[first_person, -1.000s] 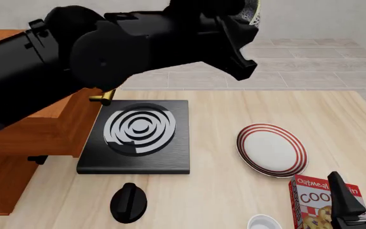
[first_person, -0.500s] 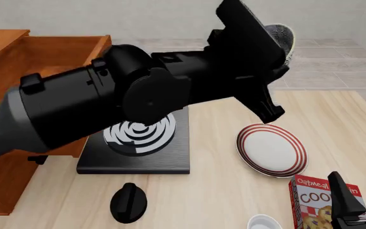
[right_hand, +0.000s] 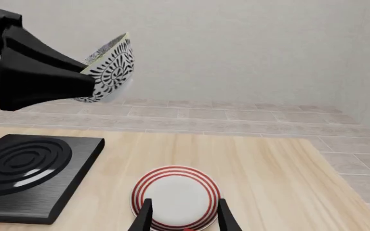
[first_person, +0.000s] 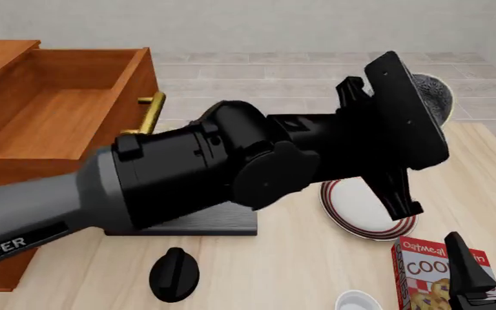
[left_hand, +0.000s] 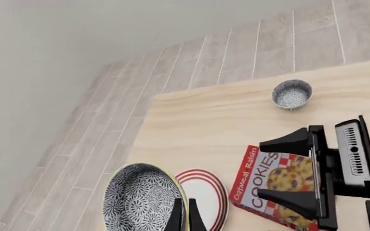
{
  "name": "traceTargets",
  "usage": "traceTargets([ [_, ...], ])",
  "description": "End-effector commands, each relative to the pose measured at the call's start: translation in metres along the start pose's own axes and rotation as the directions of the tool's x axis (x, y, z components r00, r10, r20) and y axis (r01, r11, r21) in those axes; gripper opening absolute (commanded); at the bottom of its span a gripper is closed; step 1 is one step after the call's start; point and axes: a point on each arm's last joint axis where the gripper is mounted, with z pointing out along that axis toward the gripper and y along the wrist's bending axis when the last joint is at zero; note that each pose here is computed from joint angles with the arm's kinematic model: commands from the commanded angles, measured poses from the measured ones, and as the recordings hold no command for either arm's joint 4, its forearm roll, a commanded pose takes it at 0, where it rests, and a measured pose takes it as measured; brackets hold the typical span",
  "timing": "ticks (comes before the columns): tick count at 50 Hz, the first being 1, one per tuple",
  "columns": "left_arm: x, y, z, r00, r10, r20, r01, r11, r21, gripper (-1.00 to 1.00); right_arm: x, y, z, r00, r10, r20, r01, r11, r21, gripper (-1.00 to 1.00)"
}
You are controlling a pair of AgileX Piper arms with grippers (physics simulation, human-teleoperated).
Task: Pick the akita bowl in the top layer of the wooden cabinet and place it on the plate.
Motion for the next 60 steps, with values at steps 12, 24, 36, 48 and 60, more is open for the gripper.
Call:
traceTargets([
  [12,0.004,-0.031,0.031,0.994,0.104,-0.027,-0.102,0.991,0.081,-1.00,-0.001,0.000,0.000,1.000,-0.003,0.004,0.003,1.000,0.000,1.00],
  [24,0.020,-0.025,0.042,0.992,0.110,-0.067,-0.105,0.992,0.075,-1.00,-0.001,0.000,0.000,1.000,-0.005,0.004,0.005,1.000,-0.001,1.00],
  [36,0.038,-0.026,0.058,0.988,0.106,-0.109,-0.097,0.992,0.083,-1.00,-0.001,0.000,0.001,1.000,-0.006,0.004,0.006,1.000,0.000,1.00],
  [48,0.051,-0.040,0.071,0.984,0.119,-0.131,-0.105,0.988,0.113,-1.00,-0.001,0.000,0.000,1.000,-0.005,0.004,0.005,1.000,0.002,1.00],
  [60,0.066,-0.046,0.078,0.980,0.126,-0.153,-0.107,0.986,0.127,-1.00,-0.001,0.000,0.000,1.000,-0.004,0.004,0.004,1.000,0.003,1.00],
])
